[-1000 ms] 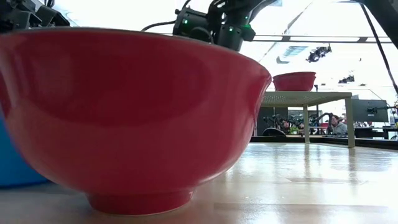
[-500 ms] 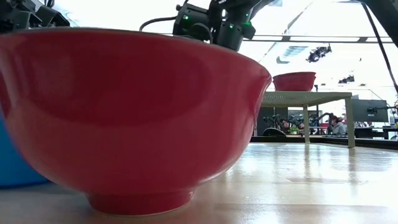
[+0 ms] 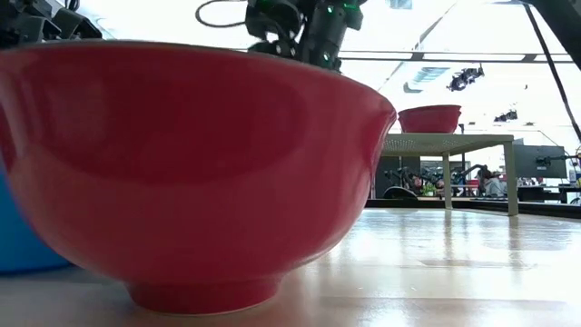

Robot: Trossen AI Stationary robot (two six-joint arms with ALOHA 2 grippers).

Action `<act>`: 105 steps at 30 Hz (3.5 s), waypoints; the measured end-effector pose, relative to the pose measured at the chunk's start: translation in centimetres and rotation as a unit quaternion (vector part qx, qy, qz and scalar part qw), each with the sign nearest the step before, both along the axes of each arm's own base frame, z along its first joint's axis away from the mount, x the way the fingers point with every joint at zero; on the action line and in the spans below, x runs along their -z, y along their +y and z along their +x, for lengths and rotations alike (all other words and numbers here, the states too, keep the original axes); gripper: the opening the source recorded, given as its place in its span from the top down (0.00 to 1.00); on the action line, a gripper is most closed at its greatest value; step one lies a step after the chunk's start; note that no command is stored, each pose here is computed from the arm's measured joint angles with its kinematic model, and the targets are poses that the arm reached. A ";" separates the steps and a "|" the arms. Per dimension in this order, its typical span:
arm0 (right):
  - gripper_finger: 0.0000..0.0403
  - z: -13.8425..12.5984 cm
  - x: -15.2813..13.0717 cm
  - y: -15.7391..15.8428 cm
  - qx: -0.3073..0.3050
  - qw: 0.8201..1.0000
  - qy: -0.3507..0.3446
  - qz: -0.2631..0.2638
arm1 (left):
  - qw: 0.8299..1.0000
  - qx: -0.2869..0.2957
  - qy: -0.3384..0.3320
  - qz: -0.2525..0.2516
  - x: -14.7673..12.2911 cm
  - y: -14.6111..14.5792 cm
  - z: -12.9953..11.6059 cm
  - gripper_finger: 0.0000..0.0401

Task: Pick & Place Mini bowls
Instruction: Stack the white bowl on the white bowls on the shelf

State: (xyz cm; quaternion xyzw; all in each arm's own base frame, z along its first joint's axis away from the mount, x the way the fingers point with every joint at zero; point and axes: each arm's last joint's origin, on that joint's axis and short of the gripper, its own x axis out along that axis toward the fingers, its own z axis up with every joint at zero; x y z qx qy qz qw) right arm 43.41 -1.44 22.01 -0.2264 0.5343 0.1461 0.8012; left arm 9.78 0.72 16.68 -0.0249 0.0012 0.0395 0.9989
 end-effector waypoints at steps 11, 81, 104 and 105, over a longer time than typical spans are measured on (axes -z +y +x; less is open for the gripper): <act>1.00 0.6 -7.6 0.1 0.000 0.997 -0.049 -0.059 | 1.000 0.000 0.000 0.000 0.0 0.0 0.0 0.42; 1.00 -19.6 -11.3 -11.1 0.545 0.830 0.077 -0.090 | 1.000 0.000 0.000 0.000 0.0 0.0 0.0 0.42; 0.84 -19.8 -10.7 -11.5 0.550 0.827 0.076 -0.087 | 1.000 0.000 0.000 0.000 0.0 0.0 0.0 0.42; 0.83 -19.8 -10.8 -11.5 0.550 0.827 0.075 -0.087 | 1.000 0.000 0.000 0.000 0.0 0.0 0.0 0.42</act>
